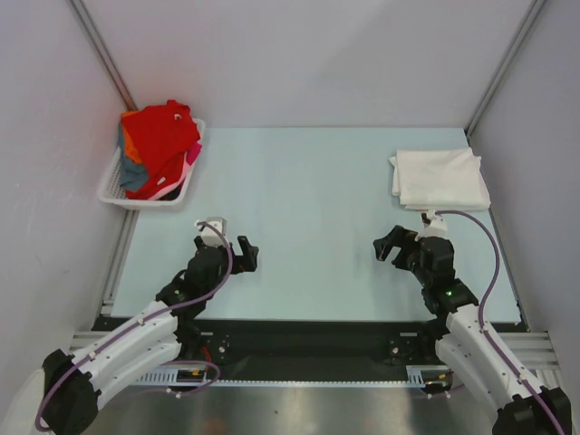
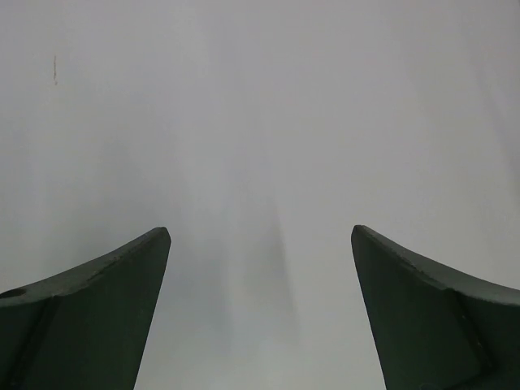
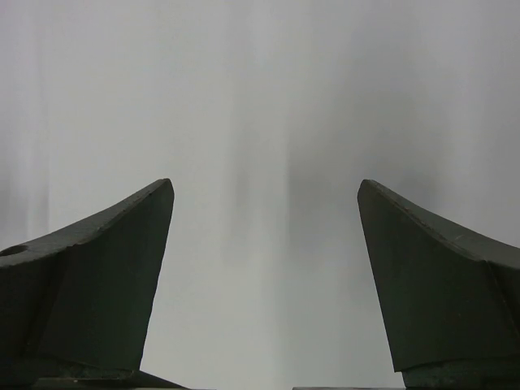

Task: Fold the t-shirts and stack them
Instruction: Grab the tshirt from the pile

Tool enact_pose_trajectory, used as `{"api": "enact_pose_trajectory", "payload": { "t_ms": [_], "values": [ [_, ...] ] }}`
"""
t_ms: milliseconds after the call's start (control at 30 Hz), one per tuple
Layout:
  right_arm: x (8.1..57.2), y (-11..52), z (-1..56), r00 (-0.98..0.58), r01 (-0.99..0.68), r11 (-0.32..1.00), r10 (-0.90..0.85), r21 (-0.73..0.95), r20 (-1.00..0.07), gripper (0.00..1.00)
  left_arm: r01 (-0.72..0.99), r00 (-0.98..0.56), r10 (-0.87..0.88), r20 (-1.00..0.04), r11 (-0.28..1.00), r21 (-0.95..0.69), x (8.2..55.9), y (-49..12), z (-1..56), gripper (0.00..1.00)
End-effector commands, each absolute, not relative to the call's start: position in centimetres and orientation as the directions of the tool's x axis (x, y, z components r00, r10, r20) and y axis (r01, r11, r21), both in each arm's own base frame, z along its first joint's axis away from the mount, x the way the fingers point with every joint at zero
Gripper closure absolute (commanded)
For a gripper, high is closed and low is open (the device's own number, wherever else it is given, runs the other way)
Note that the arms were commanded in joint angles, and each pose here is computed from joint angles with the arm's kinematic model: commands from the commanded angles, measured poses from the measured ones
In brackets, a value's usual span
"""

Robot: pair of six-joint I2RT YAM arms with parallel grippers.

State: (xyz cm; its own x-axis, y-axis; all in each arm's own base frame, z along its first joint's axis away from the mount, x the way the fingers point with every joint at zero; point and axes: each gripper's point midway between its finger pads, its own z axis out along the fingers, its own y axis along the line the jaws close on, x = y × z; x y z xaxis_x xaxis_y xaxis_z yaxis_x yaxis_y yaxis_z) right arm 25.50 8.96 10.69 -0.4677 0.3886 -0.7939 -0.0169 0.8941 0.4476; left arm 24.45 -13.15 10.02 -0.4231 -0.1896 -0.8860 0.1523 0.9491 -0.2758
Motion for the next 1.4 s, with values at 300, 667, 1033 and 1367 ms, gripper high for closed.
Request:
{"api": "enact_pose_trajectory", "payload": {
  "t_ms": [300, 667, 1033, 1367],
  "values": [
    [25.9, 8.6, 11.8, -0.412, 0.002, 0.883, 0.429, 0.47, -0.804, 0.02, -0.13, -0.392, -0.431, -0.812, 0.9, -0.415, 27.1, -11.2, 14.3, 0.0],
    [25.8, 8.0, 11.8, -0.403, 0.033, 0.884, 0.439, 0.466, -0.803, 0.02, -0.417, -0.215, -0.699, -0.682, 0.697, -0.583, 36.7, -4.0, 20.8, 0.12],
    [25.6, 8.0, 12.0, -0.397, 0.027, 0.884, 0.439, 0.468, -0.806, 0.04, -0.656, -0.042, -0.586, -0.809, 0.627, -0.42, 48.0, 2.3, 26.2, 0.15],
    [25.6, 8.0, 12.1, -0.395, 0.023, 0.882, 0.441, 0.471, -0.806, 0.04, -0.726, -0.088, -0.513, -0.854, 0.62, -0.297, 55.9, 5.2, 22.3, 0.1]
  ]
}}
